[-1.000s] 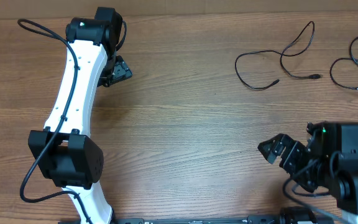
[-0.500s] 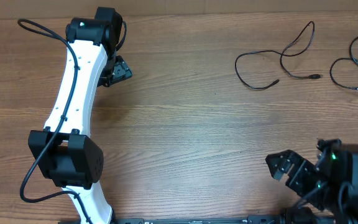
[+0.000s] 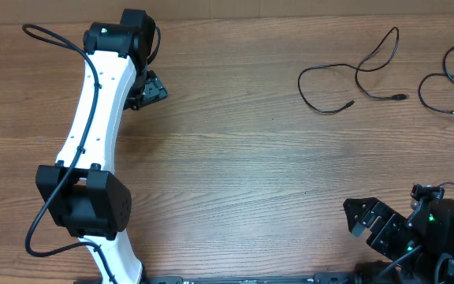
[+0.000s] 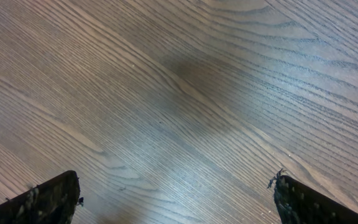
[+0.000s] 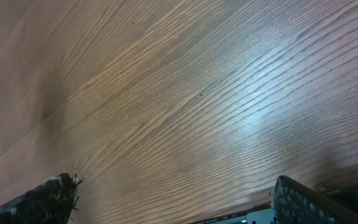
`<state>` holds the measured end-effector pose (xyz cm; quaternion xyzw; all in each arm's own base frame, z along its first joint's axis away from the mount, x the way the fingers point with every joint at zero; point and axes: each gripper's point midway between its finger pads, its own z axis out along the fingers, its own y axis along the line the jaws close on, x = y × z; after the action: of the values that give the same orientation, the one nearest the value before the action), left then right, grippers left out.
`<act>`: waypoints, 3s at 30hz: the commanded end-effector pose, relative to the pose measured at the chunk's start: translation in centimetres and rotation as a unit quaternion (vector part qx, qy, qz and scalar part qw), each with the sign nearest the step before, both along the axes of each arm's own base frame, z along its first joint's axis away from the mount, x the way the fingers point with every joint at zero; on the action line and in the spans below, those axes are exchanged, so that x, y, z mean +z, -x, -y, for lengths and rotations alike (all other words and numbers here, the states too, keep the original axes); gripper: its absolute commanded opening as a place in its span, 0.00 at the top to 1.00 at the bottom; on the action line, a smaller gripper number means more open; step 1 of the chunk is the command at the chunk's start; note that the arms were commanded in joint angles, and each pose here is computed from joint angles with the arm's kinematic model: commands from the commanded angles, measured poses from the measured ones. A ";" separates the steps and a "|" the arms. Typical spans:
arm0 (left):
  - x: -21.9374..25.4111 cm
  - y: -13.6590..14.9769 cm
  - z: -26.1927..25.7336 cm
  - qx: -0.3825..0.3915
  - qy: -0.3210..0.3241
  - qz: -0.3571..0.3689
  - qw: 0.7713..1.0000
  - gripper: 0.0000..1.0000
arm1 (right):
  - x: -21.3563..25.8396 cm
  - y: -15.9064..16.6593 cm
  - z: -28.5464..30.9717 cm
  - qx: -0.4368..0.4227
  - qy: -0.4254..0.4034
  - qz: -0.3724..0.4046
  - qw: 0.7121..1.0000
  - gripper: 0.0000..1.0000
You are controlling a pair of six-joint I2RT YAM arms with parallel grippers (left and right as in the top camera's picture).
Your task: Untangle cables
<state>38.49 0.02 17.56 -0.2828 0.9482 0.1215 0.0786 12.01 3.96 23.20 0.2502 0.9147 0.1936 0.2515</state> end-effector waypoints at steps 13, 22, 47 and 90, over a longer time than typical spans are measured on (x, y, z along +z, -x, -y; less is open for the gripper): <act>-0.1 0.1 0.0 -0.005 0.001 -0.002 1.000 0.01 | 2.3 -4.9 0.5 0.032 0.049 0.134 0.989 0.00; -0.1 0.1 0.0 -0.005 0.001 -0.002 1.000 0.01 | 1.8 -6.8 0.4 0.032 0.056 0.262 0.963 0.00; -0.1 0.1 0.0 -0.005 0.001 -0.002 1.000 0.01 | 2.3 -9.5 0.2 0.019 0.059 0.499 0.865 0.00; -0.1 0.1 0.0 -0.005 0.001 -0.002 1.000 0.00 | -6.0 -12.5 1.2 0.060 0.198 0.480 0.853 0.00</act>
<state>38.48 0.02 17.55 -0.2828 0.9482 0.1216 0.0784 24.45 2.83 17.31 0.0618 0.7119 0.1682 0.6790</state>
